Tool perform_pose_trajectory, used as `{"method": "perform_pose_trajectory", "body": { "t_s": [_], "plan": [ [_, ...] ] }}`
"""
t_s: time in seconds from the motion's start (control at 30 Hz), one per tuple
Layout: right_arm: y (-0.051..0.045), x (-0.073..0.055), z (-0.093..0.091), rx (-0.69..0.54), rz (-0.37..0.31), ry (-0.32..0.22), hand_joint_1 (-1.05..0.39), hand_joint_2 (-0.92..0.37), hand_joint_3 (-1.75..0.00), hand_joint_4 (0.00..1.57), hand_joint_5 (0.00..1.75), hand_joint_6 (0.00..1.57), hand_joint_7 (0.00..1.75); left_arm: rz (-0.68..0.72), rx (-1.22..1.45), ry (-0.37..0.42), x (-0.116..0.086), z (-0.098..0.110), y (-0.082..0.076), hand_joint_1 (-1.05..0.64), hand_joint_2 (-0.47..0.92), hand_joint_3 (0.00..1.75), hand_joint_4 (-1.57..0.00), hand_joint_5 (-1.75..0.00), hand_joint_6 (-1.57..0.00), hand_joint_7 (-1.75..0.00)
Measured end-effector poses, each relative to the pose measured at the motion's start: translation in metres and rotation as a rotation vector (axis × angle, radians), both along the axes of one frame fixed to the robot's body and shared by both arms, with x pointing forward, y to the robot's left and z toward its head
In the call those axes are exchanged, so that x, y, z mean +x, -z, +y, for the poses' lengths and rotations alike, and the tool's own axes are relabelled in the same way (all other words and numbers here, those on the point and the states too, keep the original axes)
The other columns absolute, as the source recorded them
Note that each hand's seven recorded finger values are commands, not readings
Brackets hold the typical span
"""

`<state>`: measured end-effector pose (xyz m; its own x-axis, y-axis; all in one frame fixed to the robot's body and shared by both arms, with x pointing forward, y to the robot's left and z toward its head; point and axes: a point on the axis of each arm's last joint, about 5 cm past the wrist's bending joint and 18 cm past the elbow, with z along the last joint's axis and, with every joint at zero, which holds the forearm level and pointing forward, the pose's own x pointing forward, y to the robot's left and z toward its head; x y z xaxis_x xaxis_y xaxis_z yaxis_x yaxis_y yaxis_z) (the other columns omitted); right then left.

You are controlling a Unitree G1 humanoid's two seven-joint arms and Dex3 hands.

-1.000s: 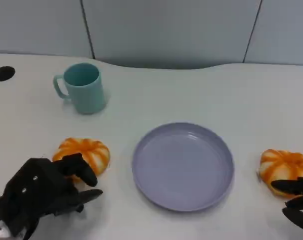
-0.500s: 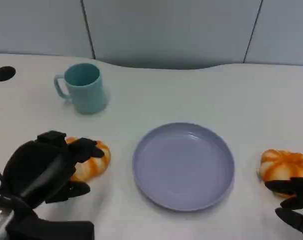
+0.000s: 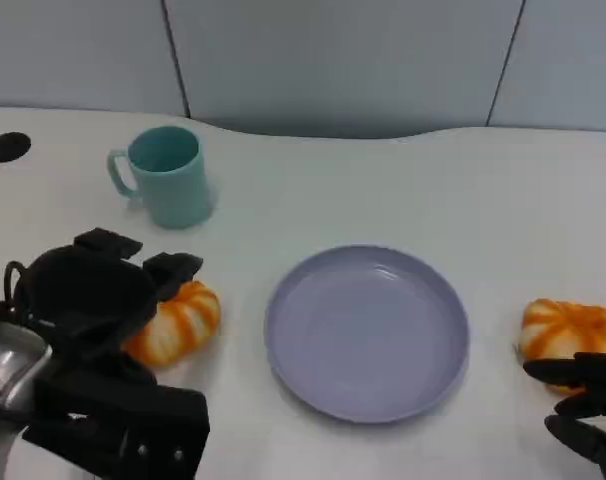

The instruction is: Grasp the bread from the table and place it into the plate.

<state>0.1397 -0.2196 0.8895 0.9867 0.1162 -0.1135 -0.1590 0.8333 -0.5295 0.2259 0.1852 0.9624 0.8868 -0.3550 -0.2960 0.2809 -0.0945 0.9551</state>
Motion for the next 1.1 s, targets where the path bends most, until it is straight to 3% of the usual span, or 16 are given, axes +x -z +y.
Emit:
{"method": "perform_pose_trajectory", "body": {
  "t_s": [0.23, 0.37, 0.7, 1.1],
  "plan": [
    [0.0003, -0.001, 0.0, 0.005, 0.001, 0.007, -0.27, -0.92, -0.35, 0.64, 0.73, 0.82, 0.0, 0.133, -0.006, -0.063, 0.025, -0.007, 0.011, -0.85, 0.86, 0.0, 0.0, -0.04, -0.04, 0.0],
    [0.0003, -0.002, 0.0, 0.006, -0.002, 0.009, -0.28, -0.92, -0.36, 0.62, 0.73, 0.81, 0.0, 0.224, -0.018, -0.107, 0.043, -0.012, 0.023, -0.69, 0.79, 0.0, -0.01, -0.01, -0.08, -0.02],
    [-0.0003, -0.005, 0.0, 0.011, -0.002, 0.014, -0.27, -0.92, -0.37, 0.62, 0.74, 0.8, 0.0, 0.391, -0.018, -0.22, 0.075, -0.016, 0.047, -0.51, 0.76, 0.0, -0.01, -0.01, -0.11, -0.01],
    [-0.0021, -0.007, 0.0, 0.014, -0.02, 0.012, -0.27, -0.92, -0.37, 0.58, 0.71, 0.79, 0.0, 0.397, 0.01, -0.244, 0.09, -0.019, 0.061, -0.42, 0.74, 0.0, -0.04, -0.02, -0.18, -0.02]
  ]
}}
